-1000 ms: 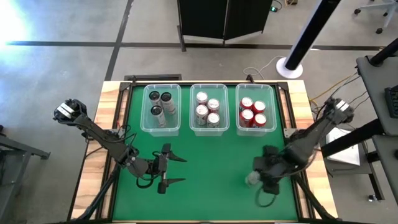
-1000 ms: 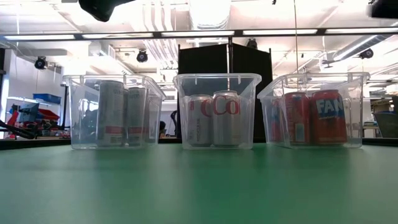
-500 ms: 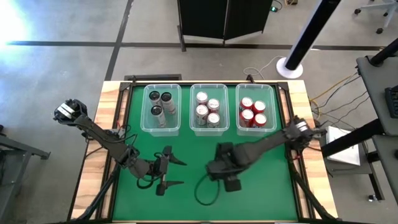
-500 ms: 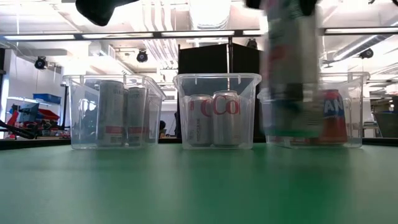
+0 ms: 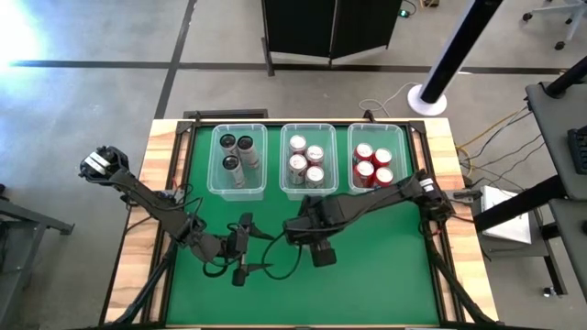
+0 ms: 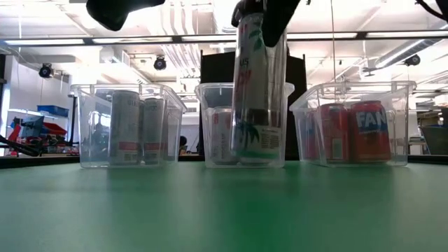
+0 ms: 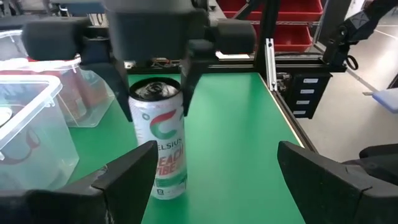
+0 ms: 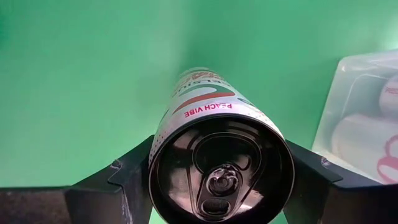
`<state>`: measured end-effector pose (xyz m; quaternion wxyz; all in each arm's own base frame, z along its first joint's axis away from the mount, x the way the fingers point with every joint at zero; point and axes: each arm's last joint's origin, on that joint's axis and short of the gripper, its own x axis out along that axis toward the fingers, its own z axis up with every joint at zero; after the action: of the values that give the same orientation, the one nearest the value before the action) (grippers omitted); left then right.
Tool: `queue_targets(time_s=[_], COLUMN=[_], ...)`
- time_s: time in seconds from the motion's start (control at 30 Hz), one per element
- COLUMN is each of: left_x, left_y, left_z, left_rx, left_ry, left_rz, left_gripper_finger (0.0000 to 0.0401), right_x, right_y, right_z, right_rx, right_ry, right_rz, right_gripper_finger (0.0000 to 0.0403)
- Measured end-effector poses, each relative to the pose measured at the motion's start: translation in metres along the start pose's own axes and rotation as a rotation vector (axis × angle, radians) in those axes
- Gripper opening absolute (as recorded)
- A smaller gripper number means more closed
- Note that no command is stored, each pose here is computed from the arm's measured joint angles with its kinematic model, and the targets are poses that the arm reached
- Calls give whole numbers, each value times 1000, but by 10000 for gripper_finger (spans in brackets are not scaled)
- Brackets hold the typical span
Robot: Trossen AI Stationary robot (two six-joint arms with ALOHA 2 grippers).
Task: Sort soda cans
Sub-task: Put the white soda can into the left transparent bin
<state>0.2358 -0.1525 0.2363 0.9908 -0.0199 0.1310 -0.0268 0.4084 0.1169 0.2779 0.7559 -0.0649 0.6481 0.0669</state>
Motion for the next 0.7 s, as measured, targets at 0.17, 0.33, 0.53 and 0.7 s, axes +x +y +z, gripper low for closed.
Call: queue_targets(time_s=[0.17,0.33,0.53,0.7], left_x=[0,0,0,0], left_y=[0,0,0,0], left_z=[0,0,1,1], left_rx=[-29,-65,-69,-70], left_ry=[-2,-2,-9,-8], left_rz=[1,-12,-14,-15], left_gripper_finger=[315,315,315,315], right_x=[6,10,11,11], right_y=[-1,0,1,2], right_z=[1,4,8,8], right_rx=[-11,-28,-48,-38], right_ry=[-2,-33,-68,-69], right_rz=[0,9,41,52], right_gripper_finger=[248,252,259,266])
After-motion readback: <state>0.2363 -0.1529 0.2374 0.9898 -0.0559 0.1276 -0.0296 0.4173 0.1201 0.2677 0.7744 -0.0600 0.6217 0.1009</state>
